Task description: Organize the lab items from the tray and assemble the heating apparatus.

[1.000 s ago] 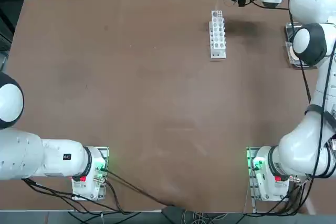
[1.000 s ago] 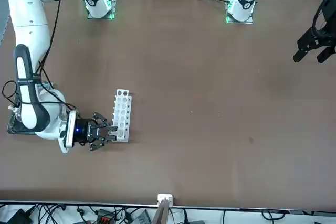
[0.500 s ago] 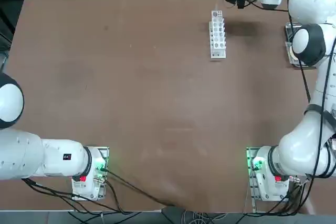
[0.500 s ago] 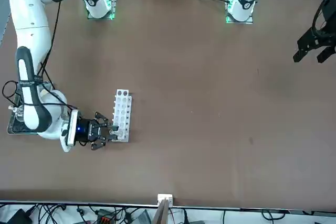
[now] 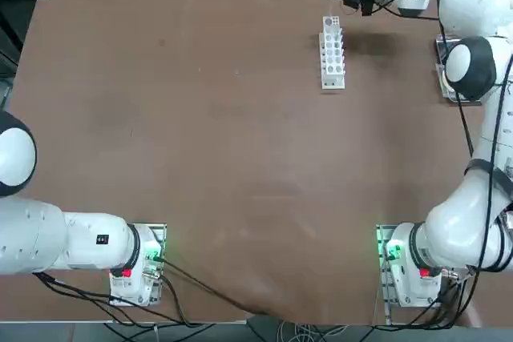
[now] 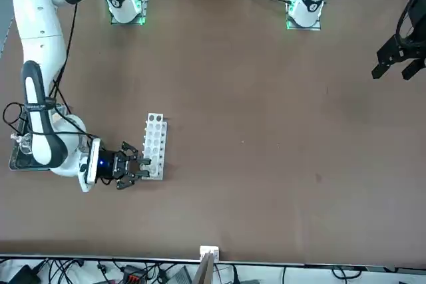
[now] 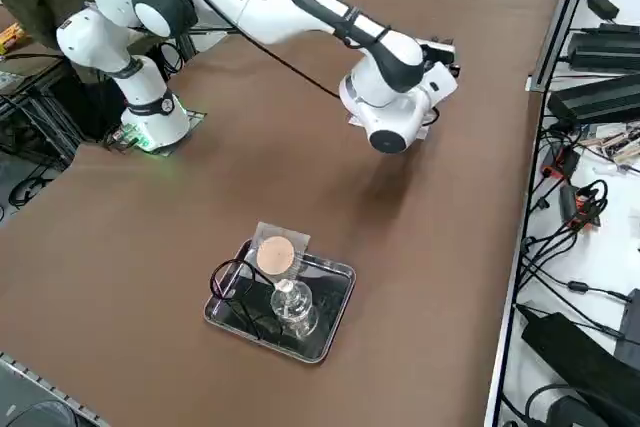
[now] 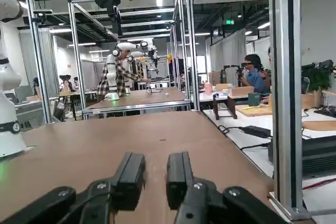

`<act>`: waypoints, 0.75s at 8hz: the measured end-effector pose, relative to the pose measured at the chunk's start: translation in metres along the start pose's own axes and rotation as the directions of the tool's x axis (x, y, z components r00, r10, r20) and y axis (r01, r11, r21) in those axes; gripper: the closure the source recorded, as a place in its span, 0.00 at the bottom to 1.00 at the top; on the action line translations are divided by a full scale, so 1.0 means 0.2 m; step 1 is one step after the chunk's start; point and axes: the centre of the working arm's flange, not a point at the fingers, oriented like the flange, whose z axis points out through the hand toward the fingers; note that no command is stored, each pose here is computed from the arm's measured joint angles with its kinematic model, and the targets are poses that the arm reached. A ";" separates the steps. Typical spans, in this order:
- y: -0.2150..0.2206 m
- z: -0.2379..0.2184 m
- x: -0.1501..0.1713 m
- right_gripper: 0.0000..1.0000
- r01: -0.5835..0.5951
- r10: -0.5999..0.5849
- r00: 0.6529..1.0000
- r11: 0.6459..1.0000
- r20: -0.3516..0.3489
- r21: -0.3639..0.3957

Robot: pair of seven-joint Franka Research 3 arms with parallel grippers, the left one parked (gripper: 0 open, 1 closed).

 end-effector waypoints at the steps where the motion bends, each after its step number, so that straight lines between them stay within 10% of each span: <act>1: 0.00 0.00 -0.01 0.67 -0.002 0.002 1.000 1.000 -0.002 0.000; 6: -0.01 -0.01 -0.08 0.00 -0.086 0.084 0.993 0.996 -0.080 -0.021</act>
